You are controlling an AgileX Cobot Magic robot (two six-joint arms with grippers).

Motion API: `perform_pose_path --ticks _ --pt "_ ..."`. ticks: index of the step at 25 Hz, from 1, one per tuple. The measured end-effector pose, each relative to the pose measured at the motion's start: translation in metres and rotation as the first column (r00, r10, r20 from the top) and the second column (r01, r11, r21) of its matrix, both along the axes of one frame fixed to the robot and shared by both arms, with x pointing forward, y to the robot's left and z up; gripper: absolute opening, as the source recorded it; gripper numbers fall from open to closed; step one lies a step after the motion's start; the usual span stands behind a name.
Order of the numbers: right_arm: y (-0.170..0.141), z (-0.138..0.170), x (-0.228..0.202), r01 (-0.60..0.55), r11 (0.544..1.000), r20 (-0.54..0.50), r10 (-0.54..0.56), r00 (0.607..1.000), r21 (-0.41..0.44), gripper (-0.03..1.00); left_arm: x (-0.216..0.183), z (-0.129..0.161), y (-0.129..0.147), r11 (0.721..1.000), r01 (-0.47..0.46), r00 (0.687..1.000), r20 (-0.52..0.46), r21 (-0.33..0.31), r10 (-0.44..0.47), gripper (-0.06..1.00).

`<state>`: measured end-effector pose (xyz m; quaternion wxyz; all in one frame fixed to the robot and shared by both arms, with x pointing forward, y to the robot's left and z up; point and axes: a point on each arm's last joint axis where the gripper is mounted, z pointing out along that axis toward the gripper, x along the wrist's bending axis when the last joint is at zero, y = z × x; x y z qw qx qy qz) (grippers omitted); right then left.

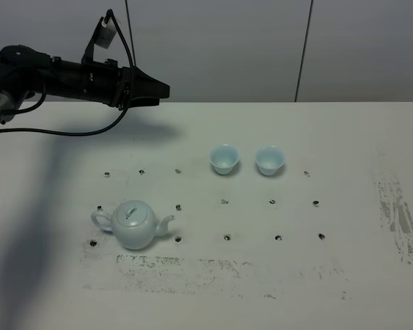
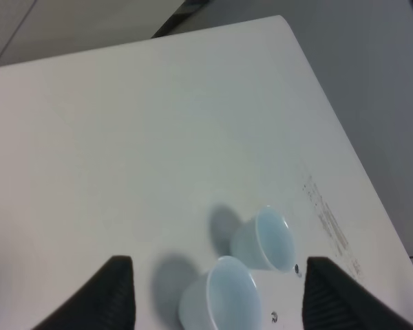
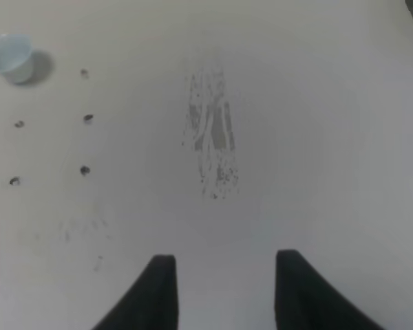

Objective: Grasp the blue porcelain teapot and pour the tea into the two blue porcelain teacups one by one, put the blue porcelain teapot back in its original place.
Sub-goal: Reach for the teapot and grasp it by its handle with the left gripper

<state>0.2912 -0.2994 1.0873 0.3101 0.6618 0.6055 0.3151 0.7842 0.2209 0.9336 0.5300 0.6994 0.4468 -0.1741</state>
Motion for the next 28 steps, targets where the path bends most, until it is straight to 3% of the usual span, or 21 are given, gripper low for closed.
perform_pose_path --ticks 9,21,25,26,28 --pt "0.004 -0.025 -0.052 0.030 0.999 0.120 -0.032 0.992 0.019 0.32 0.001 0.005 -0.002 0.998 -0.007 1.000 0.001 -0.060 0.007 0.59" --pt "0.010 -0.033 -0.063 -0.031 0.999 0.158 0.029 0.987 0.010 0.21 0.000 0.003 -0.001 0.999 0.021 0.999 0.038 -0.030 -0.019 0.59" --pt "0.010 -0.033 -0.063 -0.037 0.999 0.159 0.034 0.987 0.014 0.21 0.000 -0.006 0.004 0.996 0.009 0.999 0.032 0.093 -0.012 0.59" --pt "0.011 -0.033 -0.063 -0.039 0.999 0.159 0.036 0.987 0.017 0.21 0.001 -0.010 0.008 0.988 -0.008 1.000 0.024 0.156 0.004 0.59" --pt "0.011 -0.033 -0.063 -0.043 0.999 0.159 0.039 0.986 0.020 0.21 0.003 -0.013 0.015 0.945 -0.058 0.998 0.026 0.322 0.052 0.57"
